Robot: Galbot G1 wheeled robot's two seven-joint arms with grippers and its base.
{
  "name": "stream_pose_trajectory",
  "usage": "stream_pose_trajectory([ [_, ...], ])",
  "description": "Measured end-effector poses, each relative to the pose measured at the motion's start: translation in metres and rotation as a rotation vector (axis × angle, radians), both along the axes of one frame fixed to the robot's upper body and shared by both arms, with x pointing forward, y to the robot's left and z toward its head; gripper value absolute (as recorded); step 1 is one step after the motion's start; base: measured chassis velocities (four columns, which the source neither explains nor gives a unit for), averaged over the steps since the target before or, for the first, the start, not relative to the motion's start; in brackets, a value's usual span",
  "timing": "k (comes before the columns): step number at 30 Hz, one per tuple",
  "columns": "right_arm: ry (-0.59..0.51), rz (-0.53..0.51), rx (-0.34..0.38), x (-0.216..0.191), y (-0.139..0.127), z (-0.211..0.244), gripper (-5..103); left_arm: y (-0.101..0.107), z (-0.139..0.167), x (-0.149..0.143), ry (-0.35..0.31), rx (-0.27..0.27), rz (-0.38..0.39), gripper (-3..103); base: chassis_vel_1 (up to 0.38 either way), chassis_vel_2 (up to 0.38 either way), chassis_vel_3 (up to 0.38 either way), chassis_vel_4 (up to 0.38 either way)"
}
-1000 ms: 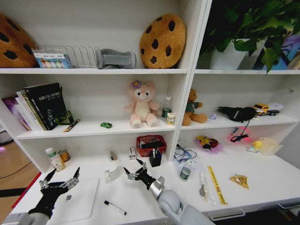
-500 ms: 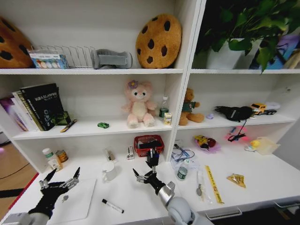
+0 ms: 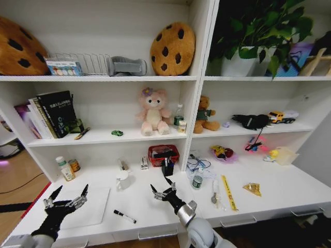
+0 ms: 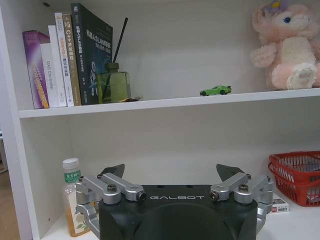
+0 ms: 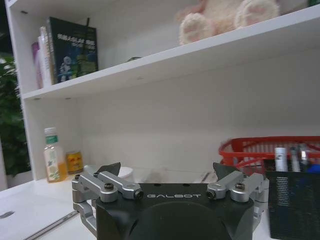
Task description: Organize the objects on the table.
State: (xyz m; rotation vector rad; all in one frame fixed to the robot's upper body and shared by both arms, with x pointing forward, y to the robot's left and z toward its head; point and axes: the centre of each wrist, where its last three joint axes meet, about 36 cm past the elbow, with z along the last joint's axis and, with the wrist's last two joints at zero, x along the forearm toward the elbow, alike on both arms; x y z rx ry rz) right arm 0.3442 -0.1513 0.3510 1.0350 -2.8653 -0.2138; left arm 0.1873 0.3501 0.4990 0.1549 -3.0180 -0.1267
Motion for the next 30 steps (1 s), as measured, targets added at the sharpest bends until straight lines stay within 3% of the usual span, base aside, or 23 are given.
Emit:
stream_pose_trajectory([
  [1,0.0,0.0,0.0,0.0,0.0,0.0,100,0.0,0.0,0.0,0.0,0.0,0.0,100,0.02,-0.024,-0.053,-0.002],
  [4,0.015,0.136,-0.031,0.014,0.015,0.006,100,0.0,0.0,0.0,0.0,0.0,0.0,100,0.0,0.0,0.0,0.0],
  [5,0.015,0.136,-0.031,0.014,0.015,0.006,100,0.0,0.0,0.0,0.0,0.0,0.0,100,0.0,0.0,0.0,0.0],
  [7,0.06,0.253,-0.042,0.015,0.025,0.007,100,0.0,0.0,0.0,0.0,0.0,0.0,100,-0.004,0.029,0.022,-0.015],
  [8,0.06,0.253,-0.042,0.015,0.025,0.007,100,0.0,0.0,0.0,0.0,0.0,0.0,100,-0.009,0.058,0.043,-0.029],
  [11,0.124,0.506,-0.07,0.02,0.048,0.005,100,0.0,0.0,0.0,0.0,0.0,0.0,100,0.0,0.0,0.0,0.0],
  [14,0.13,0.531,-0.076,0.024,0.052,0.005,100,0.0,0.0,0.0,0.0,0.0,0.0,100,0.0,0.0,0.0,0.0],
  [16,0.136,0.572,-0.09,0.037,0.072,0.005,100,0.0,0.0,0.0,0.0,0.0,0.0,100,0.0,0.0,0.0,0.0],
  [20,0.088,0.591,-0.182,0.058,0.102,-0.003,100,0.0,0.0,0.0,0.0,0.0,0.0,100,0.0,0.0,0.0,0.0],
  [30,0.041,0.632,-0.309,0.061,0.11,-0.022,100,0.0,0.0,0.0,0.0,0.0,0.0,100,0.0,0.0,0.0,0.0],
])
